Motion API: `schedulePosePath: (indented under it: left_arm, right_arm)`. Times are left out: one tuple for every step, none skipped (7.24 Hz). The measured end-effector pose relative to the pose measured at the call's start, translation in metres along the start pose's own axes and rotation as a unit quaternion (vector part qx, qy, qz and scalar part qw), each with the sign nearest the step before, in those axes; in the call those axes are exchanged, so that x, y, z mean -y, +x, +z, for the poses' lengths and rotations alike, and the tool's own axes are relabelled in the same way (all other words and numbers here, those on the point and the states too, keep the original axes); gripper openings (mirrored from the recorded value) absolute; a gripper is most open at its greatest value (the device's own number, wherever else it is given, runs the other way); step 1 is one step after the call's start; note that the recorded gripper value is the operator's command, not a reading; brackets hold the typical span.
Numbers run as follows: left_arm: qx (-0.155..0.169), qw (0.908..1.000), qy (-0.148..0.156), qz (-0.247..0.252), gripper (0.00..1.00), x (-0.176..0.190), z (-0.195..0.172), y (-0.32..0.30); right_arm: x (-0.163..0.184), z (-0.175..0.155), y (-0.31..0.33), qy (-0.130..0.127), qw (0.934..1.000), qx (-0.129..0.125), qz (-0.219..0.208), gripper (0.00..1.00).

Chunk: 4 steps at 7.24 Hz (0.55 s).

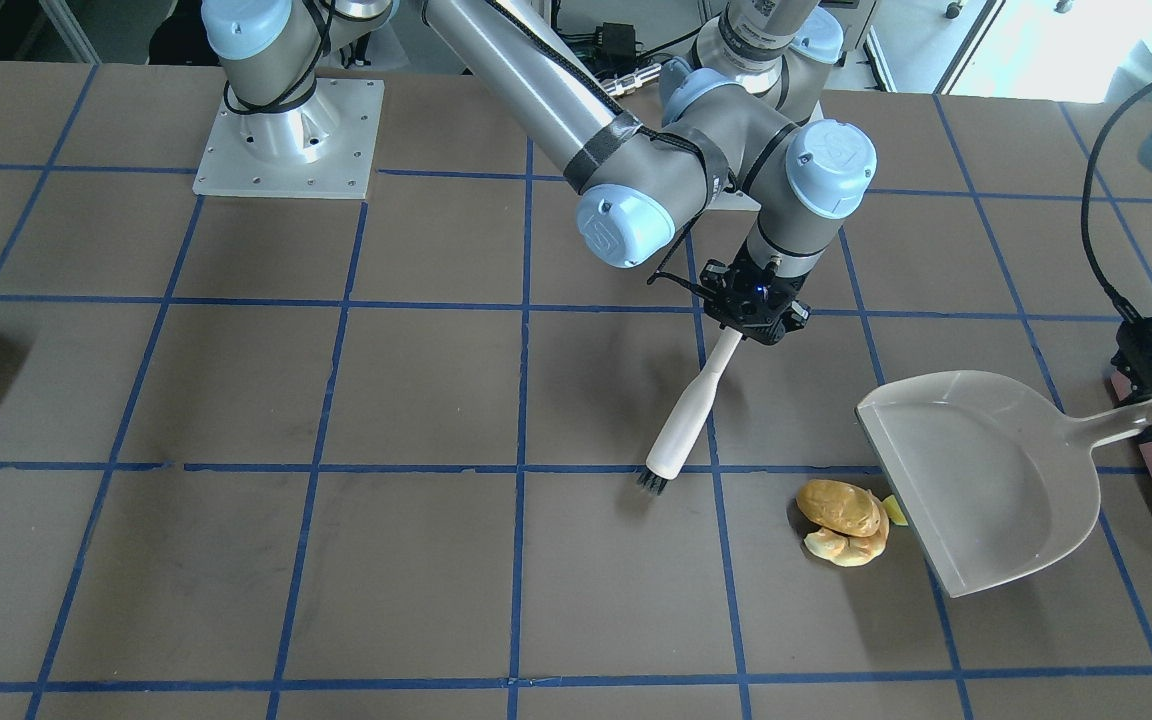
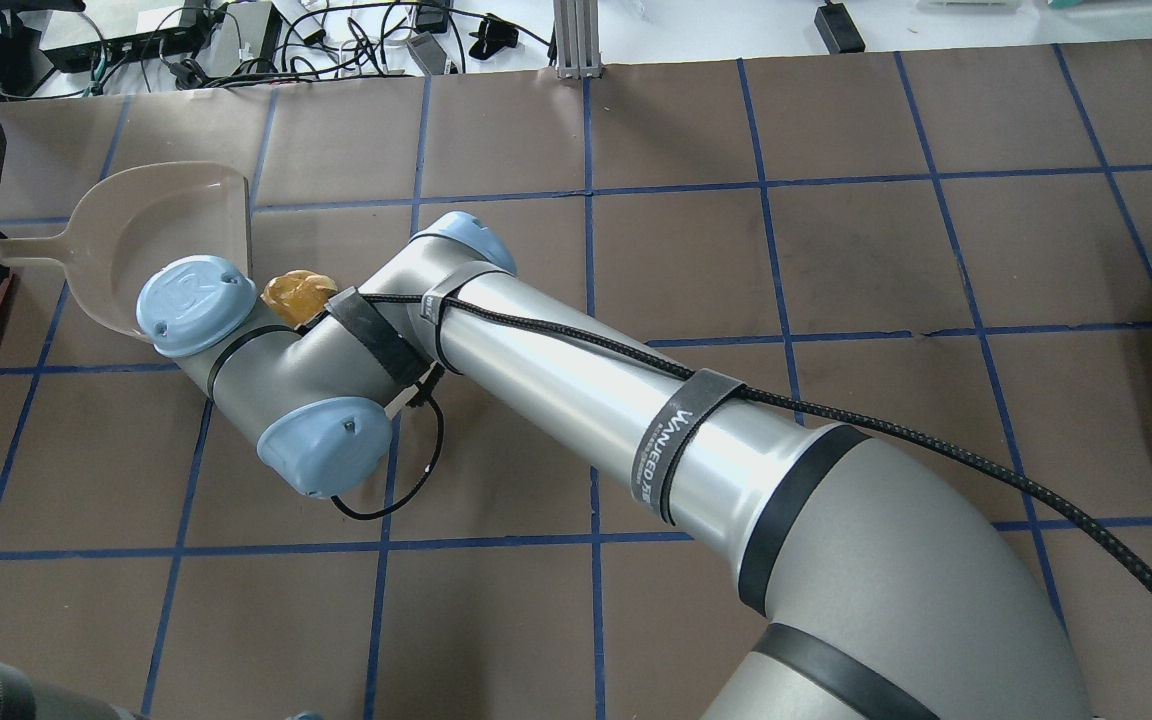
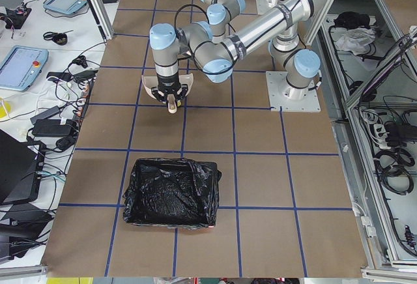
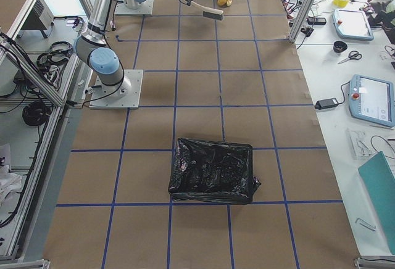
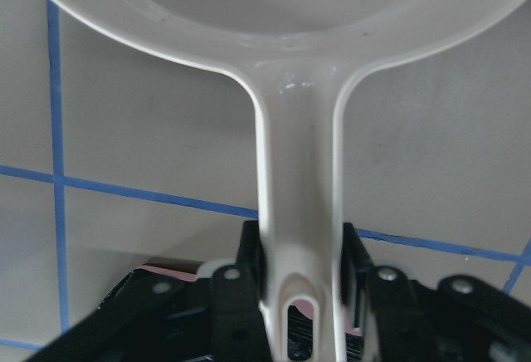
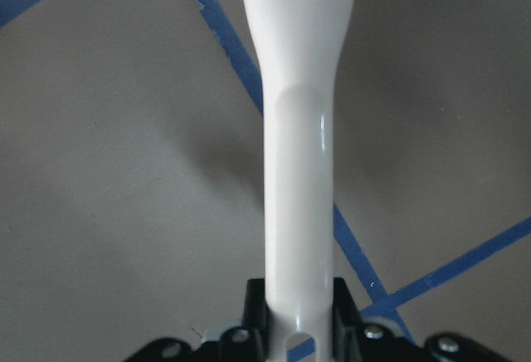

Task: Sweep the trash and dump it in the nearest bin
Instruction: 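Lower the dustpan beside the trash with the left gripper while the right brings the brush, then sweep the yellow trash toward the dustpan with the brush in the right gripper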

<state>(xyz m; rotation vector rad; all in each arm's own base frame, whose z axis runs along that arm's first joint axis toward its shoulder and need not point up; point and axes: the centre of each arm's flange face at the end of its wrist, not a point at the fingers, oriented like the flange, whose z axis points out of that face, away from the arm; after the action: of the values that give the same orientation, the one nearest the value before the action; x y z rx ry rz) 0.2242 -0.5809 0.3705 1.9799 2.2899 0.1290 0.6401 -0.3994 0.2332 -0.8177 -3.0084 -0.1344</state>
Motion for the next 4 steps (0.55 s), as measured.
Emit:
schedulePosePath:
  left_arm:
    - [-0.003,0.9997,0.002,0.025,0.00,-0.021,0.011,-0.001]
    - [-0.006,0.9989,0.005,0.046,0.00,-0.041,0.022,-0.003]
    - [-0.006,0.9976,0.006,0.069,0.00,-0.057,0.032,-0.007]
    - [-0.004,0.9963,0.004,0.086,0.00,-0.074,0.046,-0.013]
  right_arm:
    - [0.000,0.000,0.000,0.000,1.0000,0.000,0.000,0.00]
    - [0.000,0.000,0.000,0.000,1.0000,0.000,0.000,0.00]
    - [0.000,0.000,0.000,0.000,1.0000,0.000,0.000,0.00]
    - [0.000,0.001,0.000,-0.001,1.0000,0.000,0.000,0.00]
